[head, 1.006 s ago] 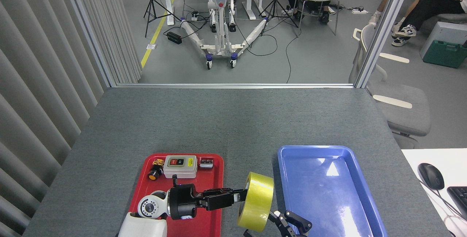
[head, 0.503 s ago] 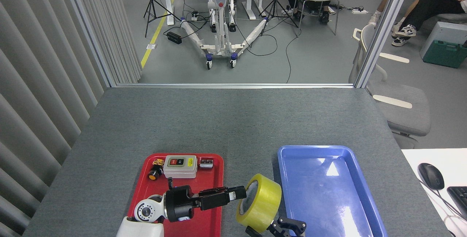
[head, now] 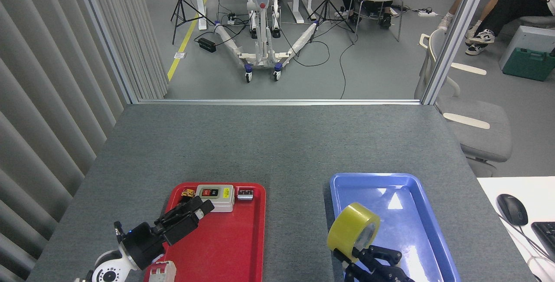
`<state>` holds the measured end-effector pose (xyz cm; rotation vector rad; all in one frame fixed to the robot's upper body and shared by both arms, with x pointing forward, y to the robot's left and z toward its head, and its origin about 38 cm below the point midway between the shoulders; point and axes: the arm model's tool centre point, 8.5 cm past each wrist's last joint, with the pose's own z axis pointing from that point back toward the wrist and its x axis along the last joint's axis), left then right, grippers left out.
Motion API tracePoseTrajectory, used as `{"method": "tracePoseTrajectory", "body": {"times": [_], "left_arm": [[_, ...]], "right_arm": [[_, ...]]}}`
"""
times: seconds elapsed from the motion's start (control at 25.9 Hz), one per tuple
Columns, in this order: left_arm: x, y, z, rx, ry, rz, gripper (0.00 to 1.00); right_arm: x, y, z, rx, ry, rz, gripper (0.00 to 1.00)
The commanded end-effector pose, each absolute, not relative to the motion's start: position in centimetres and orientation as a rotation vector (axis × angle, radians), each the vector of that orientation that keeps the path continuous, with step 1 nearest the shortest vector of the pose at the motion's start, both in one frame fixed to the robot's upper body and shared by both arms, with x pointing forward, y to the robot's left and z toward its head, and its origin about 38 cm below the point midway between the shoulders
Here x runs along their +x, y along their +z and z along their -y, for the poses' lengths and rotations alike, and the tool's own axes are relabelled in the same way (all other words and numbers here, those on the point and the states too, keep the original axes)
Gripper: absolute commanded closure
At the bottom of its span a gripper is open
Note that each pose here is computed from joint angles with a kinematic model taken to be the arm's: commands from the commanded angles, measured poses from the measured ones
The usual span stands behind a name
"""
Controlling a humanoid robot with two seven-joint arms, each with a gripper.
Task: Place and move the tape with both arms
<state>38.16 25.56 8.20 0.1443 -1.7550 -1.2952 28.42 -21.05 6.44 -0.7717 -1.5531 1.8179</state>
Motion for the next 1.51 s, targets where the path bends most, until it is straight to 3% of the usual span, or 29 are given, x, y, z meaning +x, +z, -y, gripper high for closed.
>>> {"method": "tracePoseTrajectory", "body": {"times": [0.0,0.15,0.5,0.54,0.62,0.7,0.93,1.2,1.47], "left_arm": [[36.7,8.1,-25.0,0.599,-1.315,1.558,0.00],[36.4,7.3,-23.3,0.856,-1.259,1.338,0.00],[36.7,7.3,-26.2,0.869,-1.132,1.296,0.00],[36.7,7.3,-26.4,0.871,-1.133,1.292,0.00],[36.7,7.3,-26.5,0.877,-1.135,1.293,0.00],[36.7,7.4,-26.5,0.877,-1.135,1.295,0.00],[36.6,7.6,-27.2,0.897,-1.172,1.291,0.00],[36.6,7.5,-27.2,0.898,-1.172,1.288,0.00],[36.5,7.5,-27.3,0.900,-1.176,1.285,0.00]], "right_arm": [[31.2,5.8,23.6,-0.791,1.815,1.158,1.00],[34.0,5.6,25.8,-0.742,1.726,0.834,1.00],[35.2,3.3,27.1,-0.520,1.659,0.585,1.00],[35.2,3.3,27.2,-0.529,1.639,0.578,0.88],[35.4,3.4,27.5,-0.550,1.596,0.576,0.41],[35.5,3.6,27.7,-0.584,1.552,0.596,0.02],[36.1,4.4,28.1,-0.734,1.440,0.752,0.00],[35.6,7.0,30.9,-1.141,1.268,1.088,0.00],[33.1,6.0,31.5,-1.217,1.222,1.205,0.00]]}}
